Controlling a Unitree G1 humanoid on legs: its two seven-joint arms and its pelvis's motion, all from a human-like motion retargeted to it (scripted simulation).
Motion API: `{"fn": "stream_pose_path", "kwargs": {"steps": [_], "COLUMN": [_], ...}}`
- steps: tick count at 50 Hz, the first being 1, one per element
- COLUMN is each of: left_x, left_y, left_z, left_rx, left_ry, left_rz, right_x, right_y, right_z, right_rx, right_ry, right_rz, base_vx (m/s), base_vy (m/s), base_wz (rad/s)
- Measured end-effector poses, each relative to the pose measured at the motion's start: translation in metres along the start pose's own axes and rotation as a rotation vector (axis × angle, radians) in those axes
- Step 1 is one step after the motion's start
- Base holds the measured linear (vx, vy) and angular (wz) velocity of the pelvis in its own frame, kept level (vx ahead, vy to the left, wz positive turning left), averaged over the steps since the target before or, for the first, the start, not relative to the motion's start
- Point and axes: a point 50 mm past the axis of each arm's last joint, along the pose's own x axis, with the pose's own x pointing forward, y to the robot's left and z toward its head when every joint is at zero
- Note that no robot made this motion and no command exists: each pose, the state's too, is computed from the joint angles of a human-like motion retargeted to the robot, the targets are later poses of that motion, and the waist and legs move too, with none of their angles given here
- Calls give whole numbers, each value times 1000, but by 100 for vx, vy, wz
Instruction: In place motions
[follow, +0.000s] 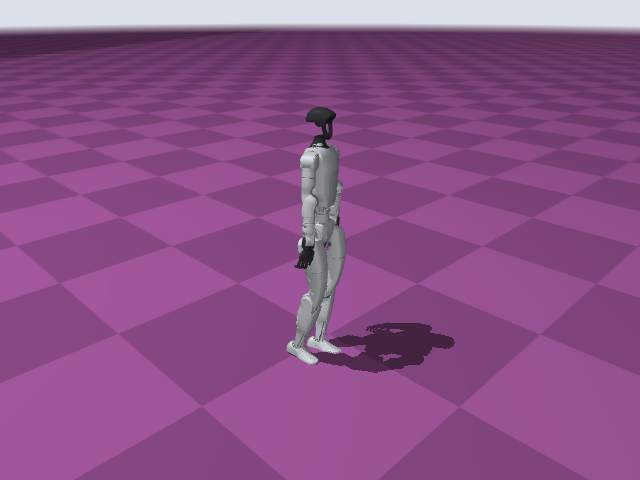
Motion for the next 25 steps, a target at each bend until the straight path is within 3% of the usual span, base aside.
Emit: {"fn": "stream_pose_path", "kwargs": {"steps": [25], "left_x": [1], "left_y": [-8], "left_z": [7], "left_rx": [-5], "left_ry": [-25], "left_rz": [-8], "right_x": [-1], "right_y": [-2], "right_z": [4], "right_rx": [-32], "right_ry": [3], "right_rz": [17], "base_vx": [-3], "base_vy": [0], "base_wz": [15]}}
